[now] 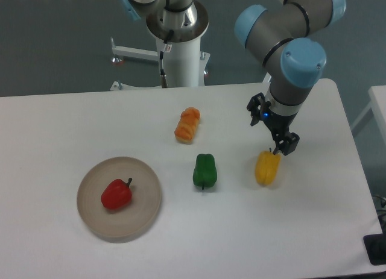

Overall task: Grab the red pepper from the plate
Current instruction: 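Lift the gripper away from the yellow pepper and start moving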

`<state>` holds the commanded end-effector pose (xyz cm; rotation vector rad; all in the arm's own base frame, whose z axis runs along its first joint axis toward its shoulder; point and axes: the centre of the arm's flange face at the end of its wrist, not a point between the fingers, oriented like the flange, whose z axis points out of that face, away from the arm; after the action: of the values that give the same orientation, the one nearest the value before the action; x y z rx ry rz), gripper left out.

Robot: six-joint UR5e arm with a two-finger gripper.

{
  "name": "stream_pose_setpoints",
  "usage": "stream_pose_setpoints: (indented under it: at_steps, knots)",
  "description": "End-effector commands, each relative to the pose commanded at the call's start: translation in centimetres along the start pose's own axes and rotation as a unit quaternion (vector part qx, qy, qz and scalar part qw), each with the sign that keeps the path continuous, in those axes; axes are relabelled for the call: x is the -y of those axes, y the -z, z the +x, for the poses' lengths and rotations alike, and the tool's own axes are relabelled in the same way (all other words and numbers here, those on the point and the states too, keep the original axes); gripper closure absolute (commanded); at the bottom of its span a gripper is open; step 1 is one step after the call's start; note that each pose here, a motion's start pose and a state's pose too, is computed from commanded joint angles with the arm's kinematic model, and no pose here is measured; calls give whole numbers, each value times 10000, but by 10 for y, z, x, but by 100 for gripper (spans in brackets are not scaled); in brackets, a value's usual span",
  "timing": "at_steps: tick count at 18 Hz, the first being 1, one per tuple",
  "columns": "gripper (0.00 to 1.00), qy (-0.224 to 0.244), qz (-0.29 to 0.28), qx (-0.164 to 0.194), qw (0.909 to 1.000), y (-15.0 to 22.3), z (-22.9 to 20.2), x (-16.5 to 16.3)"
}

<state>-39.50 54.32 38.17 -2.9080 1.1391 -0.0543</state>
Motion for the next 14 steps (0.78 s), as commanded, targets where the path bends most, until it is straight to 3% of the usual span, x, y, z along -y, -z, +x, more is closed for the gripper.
stream_pose_setpoints:
  at_steps: [9, 12, 14]
  knots:
    - [0, 234, 183, 63, 9995, -5, -1, 10]
    - [0, 491, 428, 40, 9979, -5, 5, 39]
    - [0, 707, 437, 83, 9965, 0, 17, 82]
